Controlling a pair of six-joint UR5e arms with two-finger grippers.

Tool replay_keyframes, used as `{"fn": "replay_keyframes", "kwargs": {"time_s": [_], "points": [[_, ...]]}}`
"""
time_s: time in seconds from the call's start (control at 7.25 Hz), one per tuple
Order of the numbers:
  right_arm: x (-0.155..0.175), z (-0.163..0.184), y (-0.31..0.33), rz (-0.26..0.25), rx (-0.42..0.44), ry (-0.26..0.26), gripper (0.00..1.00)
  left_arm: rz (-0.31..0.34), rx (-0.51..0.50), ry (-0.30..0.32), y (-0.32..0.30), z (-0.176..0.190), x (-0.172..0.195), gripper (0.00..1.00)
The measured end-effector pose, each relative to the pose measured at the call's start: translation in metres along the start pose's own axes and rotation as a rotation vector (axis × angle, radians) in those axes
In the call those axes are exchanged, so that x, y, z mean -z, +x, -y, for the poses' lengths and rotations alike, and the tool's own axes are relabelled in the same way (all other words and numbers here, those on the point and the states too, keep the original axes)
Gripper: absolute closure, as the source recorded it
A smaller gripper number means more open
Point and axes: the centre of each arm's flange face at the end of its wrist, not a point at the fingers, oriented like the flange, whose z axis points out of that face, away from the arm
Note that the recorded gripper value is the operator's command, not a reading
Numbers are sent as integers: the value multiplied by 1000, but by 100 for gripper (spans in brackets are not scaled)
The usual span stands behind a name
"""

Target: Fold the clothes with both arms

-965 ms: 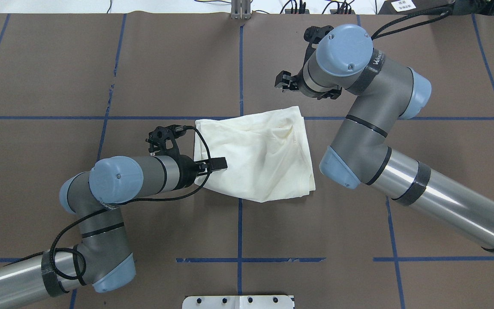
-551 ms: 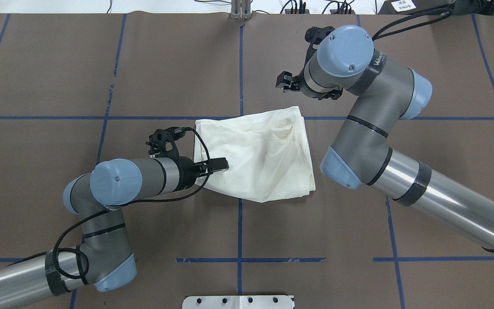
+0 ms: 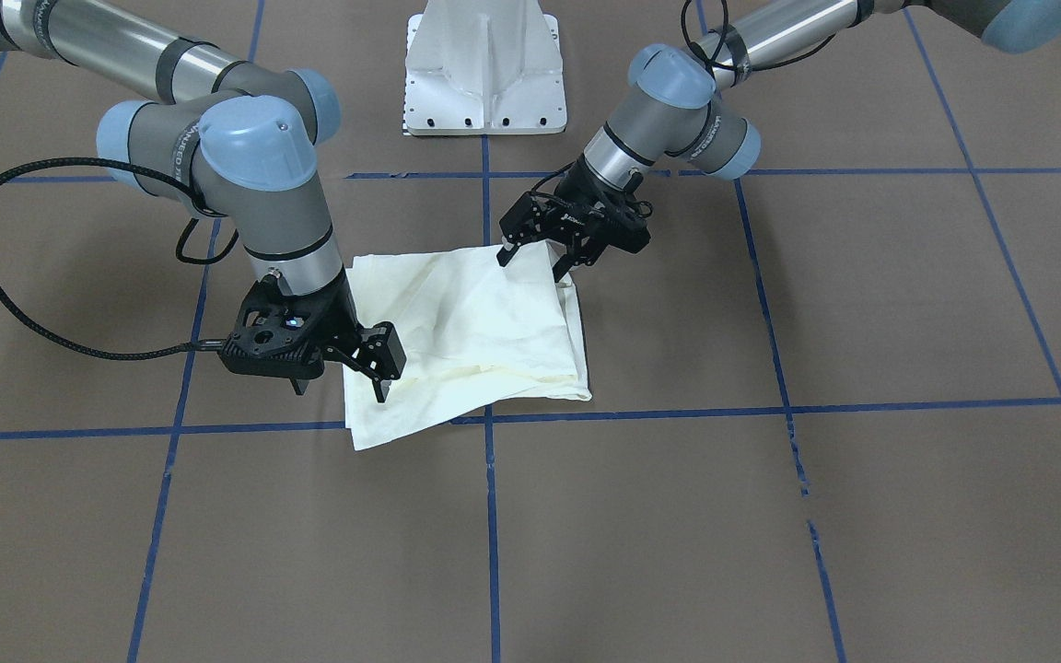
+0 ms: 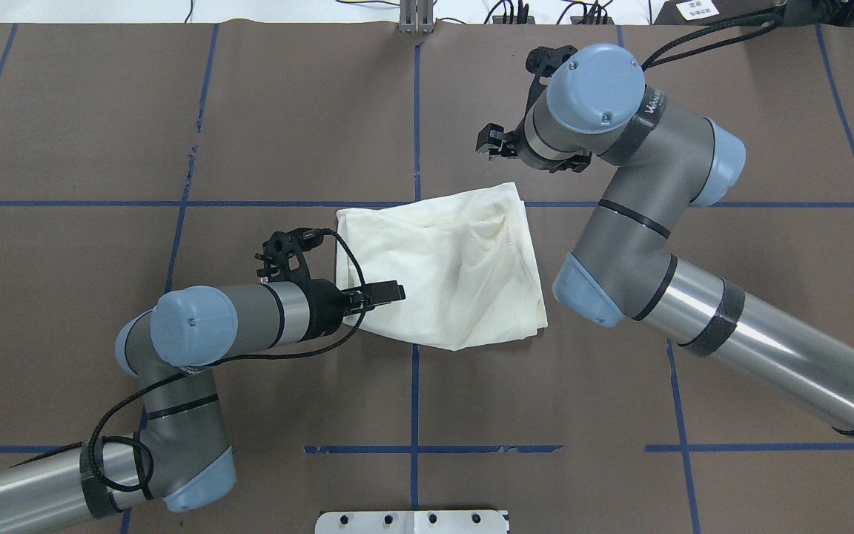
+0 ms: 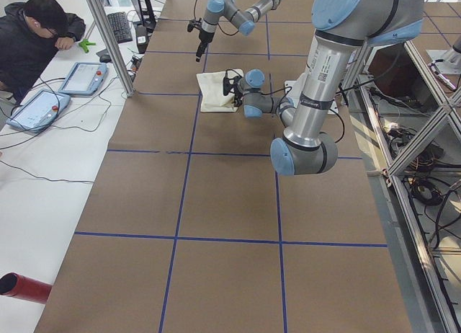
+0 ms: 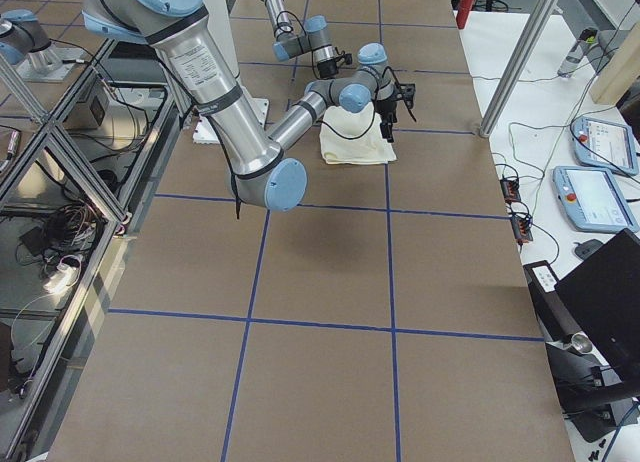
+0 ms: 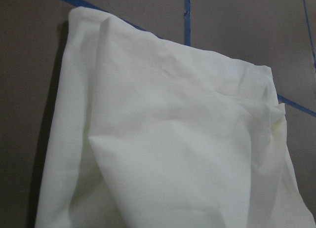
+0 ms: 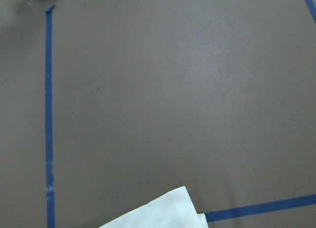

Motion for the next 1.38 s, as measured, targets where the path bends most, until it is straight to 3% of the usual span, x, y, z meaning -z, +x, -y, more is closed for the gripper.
{"fn": "replay_keyframes", "kwargs": {"time_s": [0.14, 0.28, 0.55, 0.83, 1.38], "points": [[0, 0, 0, 0, 0, 0, 0, -5, -2, -4, -1, -2, 0, 57], [0, 0, 0, 1, -1, 0, 0, -10, -2, -7, -2, -5, 1, 74], [0, 0, 0, 1, -1, 0, 0, -22, -6, -15, -3, -10, 1, 88], [0, -1, -1, 2, -1, -1, 0, -28, -9, -21, -6, -14, 2, 92], [-1, -4, -2, 2, 1, -3, 0, -26, -9, -27, -46, -18, 11, 78]]}}
